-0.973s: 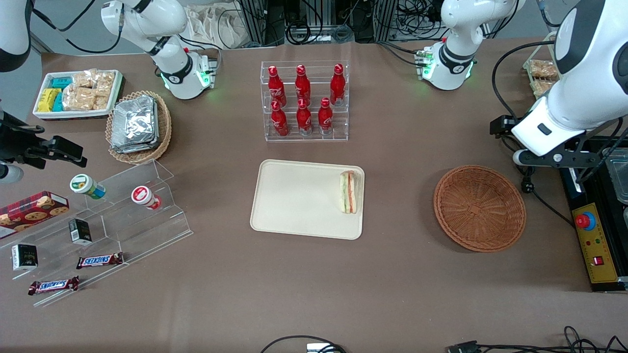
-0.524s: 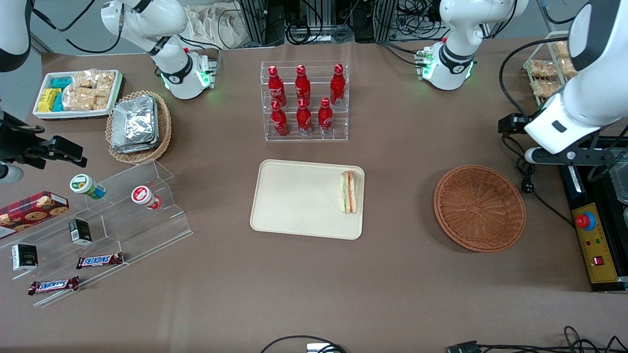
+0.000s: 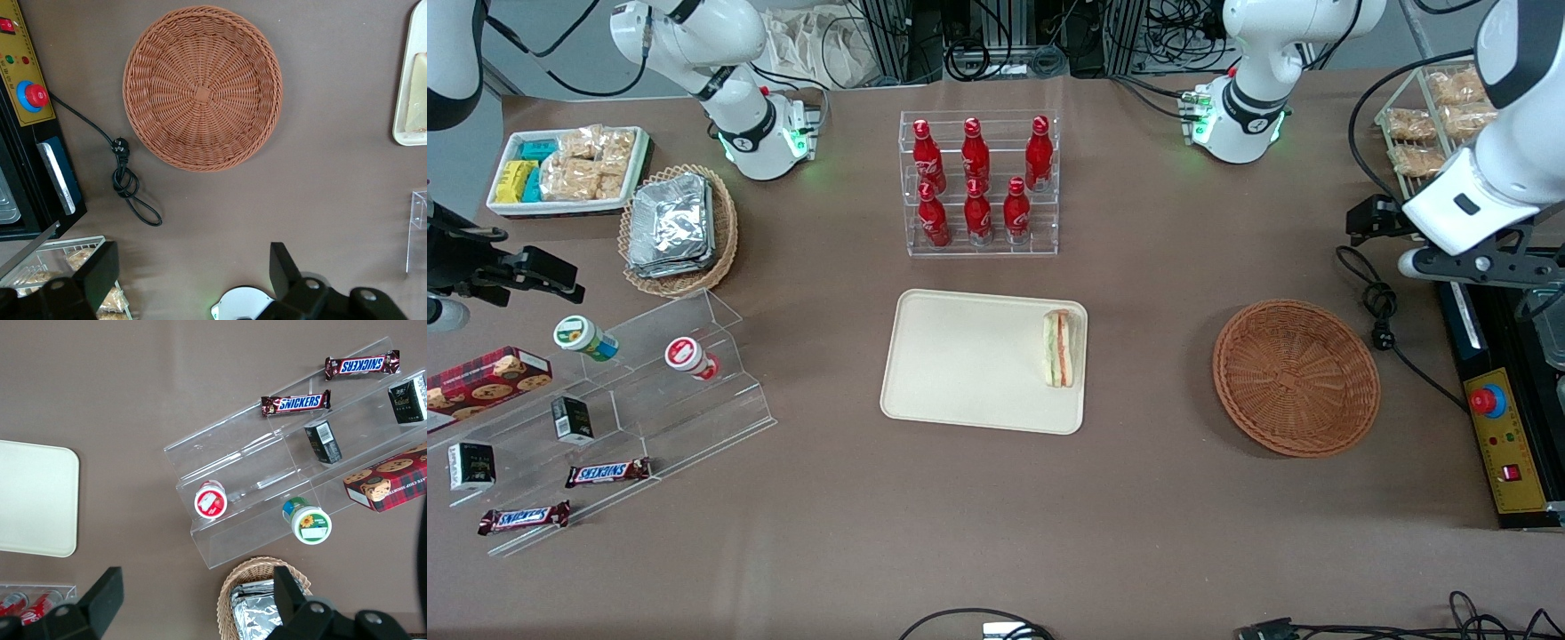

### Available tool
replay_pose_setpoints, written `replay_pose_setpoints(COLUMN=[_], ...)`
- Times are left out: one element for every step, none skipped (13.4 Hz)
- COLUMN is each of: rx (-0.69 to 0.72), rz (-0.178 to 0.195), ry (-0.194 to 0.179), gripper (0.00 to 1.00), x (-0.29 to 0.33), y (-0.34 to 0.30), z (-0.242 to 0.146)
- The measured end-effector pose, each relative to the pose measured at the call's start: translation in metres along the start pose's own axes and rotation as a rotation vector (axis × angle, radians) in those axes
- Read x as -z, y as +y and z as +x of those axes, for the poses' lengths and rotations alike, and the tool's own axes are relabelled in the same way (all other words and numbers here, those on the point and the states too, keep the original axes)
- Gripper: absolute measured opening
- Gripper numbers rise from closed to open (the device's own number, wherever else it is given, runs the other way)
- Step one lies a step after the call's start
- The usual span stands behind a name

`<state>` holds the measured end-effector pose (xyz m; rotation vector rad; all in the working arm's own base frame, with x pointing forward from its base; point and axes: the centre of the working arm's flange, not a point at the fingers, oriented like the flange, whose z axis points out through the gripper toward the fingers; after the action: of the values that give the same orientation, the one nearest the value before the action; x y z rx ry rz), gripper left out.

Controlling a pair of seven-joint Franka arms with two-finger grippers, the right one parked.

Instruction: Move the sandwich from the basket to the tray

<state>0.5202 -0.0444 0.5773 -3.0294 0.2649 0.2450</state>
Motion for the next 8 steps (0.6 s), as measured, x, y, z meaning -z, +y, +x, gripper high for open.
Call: replay_pose_setpoints(rx=[-0.001,-0.002,-0.002,-0.002,-0.002,-0.001,-0.001,0.000], rz=[0.001,0.002,0.002,0.002,0.002,0.003,0.003,0.003], ry=[0.010,0.018,0.021,0.022,0.027,0.033,0.038,0.041], gripper=[1.00,1.00,1.00,1.00,1.00,1.00,1.00,1.00], x=[-0.0001,0.0003,0.0002,-0.0004,-0.0006,-0.0001,0.0003,0.0006], y=[0.0009,0.0013,0.0014,0.0013,0.0009,0.0005,0.0002,0.0001], z=[-0.0018,-0.0020,-0.0015,-0.0013,-0.0007,0.0000,0.0005,0.0008])
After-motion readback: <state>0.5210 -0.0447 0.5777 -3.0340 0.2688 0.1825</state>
